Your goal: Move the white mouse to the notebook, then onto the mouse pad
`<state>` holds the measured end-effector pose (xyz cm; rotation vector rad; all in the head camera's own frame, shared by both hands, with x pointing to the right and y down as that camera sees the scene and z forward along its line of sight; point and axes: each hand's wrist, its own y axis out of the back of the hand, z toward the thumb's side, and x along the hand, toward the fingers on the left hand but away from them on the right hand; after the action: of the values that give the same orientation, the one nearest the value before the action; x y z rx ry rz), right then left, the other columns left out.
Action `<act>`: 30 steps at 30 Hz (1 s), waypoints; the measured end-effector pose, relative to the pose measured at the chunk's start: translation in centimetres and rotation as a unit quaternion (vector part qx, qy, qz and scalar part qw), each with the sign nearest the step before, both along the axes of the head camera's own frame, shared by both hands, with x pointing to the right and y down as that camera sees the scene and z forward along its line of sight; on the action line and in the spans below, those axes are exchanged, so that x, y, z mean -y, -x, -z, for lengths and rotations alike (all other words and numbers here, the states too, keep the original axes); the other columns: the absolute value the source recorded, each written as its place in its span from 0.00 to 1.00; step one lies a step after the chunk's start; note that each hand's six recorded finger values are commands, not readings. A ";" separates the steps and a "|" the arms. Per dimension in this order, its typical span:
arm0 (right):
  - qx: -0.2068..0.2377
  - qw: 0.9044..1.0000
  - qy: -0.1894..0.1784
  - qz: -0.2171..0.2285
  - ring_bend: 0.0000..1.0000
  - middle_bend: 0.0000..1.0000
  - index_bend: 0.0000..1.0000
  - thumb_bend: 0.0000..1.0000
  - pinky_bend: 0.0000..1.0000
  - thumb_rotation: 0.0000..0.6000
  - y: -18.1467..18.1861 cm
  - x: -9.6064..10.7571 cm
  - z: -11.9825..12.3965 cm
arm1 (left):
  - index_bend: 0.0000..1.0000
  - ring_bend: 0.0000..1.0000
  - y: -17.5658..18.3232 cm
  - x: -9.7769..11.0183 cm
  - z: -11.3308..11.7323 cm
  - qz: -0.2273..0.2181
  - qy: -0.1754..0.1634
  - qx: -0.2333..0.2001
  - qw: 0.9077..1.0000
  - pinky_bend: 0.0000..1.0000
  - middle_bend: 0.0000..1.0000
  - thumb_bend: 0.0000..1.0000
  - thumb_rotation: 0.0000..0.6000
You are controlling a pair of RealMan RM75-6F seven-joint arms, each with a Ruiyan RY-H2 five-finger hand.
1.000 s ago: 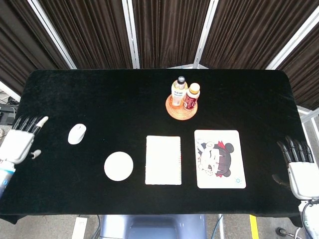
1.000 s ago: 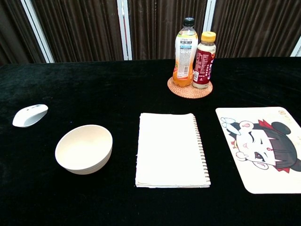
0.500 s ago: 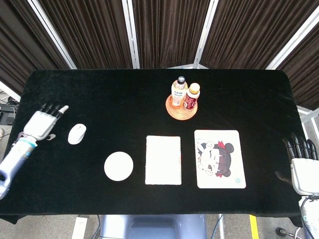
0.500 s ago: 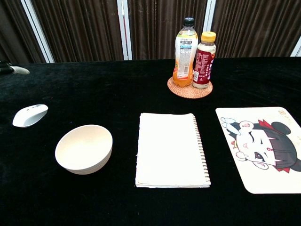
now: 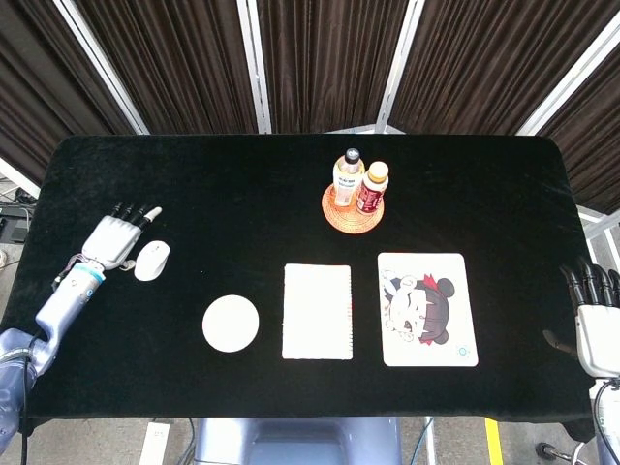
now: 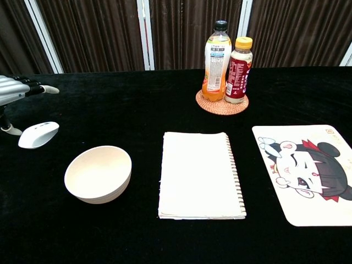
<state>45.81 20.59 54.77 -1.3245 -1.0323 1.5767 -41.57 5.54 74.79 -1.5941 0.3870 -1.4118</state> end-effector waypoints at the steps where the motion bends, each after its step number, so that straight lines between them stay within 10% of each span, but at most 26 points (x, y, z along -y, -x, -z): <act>1: 0.000 1.000 0.000 0.000 0.00 0.00 0.09 0.00 0.00 1.00 0.0 0.0 0.0 | 0.00 0.00 -0.2 -0.1 0.0 -0.002 0.001 -0.002 1.000 0.00 0.00 0.00 1.00; 20: -0.002 1.000 0.004 -0.007 0.00 0.00 0.09 0.00 0.00 1.00 -0.5 0.0 -0.2 | 0.01 0.00 -4.0 -3.1 -0.6 -0.068 0.048 -0.033 0.996 0.00 0.00 0.00 1.00; 30: -0.004 1.000 0.003 -0.011 0.00 0.00 0.09 0.00 0.00 1.00 -0.7 0.2 -0.2 | 0.60 0.47 -3.8 -2.7 -0.7 -0.063 0.049 -0.033 0.996 0.43 0.47 0.00 1.00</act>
<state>46.50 20.44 54.97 -1.3139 -1.0422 1.6013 -37.72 8.22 75.50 -1.7174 0.2531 -1.3019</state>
